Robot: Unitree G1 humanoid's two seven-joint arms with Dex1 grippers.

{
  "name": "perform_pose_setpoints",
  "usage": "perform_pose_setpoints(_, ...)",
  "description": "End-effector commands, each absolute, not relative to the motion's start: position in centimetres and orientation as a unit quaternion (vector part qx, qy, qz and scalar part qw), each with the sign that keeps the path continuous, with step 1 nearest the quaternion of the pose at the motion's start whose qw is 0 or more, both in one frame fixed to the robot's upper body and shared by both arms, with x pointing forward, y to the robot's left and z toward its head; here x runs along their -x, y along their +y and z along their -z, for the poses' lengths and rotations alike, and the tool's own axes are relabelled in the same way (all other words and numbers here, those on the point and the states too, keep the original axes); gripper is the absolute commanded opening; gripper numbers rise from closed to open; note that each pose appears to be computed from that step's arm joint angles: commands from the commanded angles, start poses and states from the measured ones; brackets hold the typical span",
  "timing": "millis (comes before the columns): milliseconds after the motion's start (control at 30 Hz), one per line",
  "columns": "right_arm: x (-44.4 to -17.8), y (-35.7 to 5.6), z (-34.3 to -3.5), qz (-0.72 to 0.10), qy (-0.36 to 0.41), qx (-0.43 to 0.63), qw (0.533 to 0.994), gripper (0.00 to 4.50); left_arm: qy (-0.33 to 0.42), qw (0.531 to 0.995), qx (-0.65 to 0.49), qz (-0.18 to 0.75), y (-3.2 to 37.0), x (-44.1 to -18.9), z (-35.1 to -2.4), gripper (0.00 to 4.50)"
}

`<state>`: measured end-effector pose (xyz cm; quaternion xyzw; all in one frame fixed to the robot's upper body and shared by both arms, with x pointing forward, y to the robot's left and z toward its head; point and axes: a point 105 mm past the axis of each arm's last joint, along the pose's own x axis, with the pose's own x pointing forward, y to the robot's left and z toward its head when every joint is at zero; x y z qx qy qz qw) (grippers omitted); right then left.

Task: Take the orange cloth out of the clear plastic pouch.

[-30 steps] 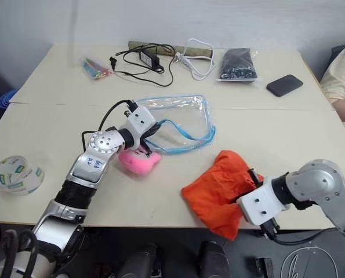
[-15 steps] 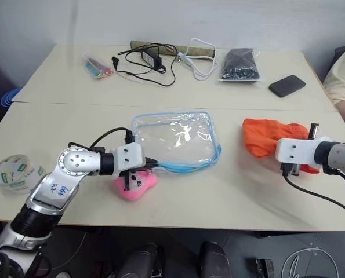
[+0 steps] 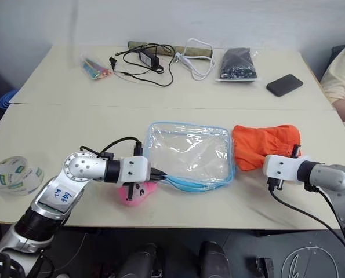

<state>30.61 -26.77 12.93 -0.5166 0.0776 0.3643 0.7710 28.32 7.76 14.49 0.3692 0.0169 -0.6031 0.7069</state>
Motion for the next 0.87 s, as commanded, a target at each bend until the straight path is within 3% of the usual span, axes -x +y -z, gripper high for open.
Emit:
perform_pose_setpoints(33,-29.5,-26.9,-13.9,-0.382,0.084,0.49,0.779,1.94,0.01,0.73,-0.332,0.598,8.0,-28.5,-15.6,0.98)
perform_pose_setpoints(200,-27.0,-26.9,-14.0,-0.431,0.123,0.402,0.799,3.65,0.017,0.768,-0.242,0.593,8.8,-27.7,-17.7,2.53)
perform_pose_setpoints(267,-26.2,-27.6,-15.4,-0.426,0.124,0.354,0.823,4.29,0.026,0.78,-0.17,0.602,9.9,-26.5,-19.2,3.08)
perform_pose_setpoints(300,-26.0,-27.9,-15.9,-0.422,0.123,0.337,0.832,4.5,0.03,0.781,-0.144,0.607,10.3,-25.9,-19.7,3.42)
perform_pose_setpoints(400,-25.0,-30.9,-17.5,-0.384,0.174,0.254,0.871,4.5,0.012,0.813,-0.125,0.569,12.9,-25.5,-21.7,4.38)
perform_pose_setpoints(500,-23.4,-33.5,-18.0,-0.379,0.212,0.214,0.875,4.5,0.031,0.839,-0.124,0.528,16.2,-25.2,-22.3,4.44)
perform_pose_setpoints(700,-24.1,-40.2,-20.9,-0.259,0.196,0.154,0.933,4.5,0.118,0.904,-0.145,0.383,28.4,-25.2,-21.7,4.44)
perform_pose_setpoints(867,-23.9,-41.3,-20.4,-0.258,0.208,0.127,0.935,4.5,0.126,0.903,-0.184,0.366,30.4,-25.3,-21.4,4.44)
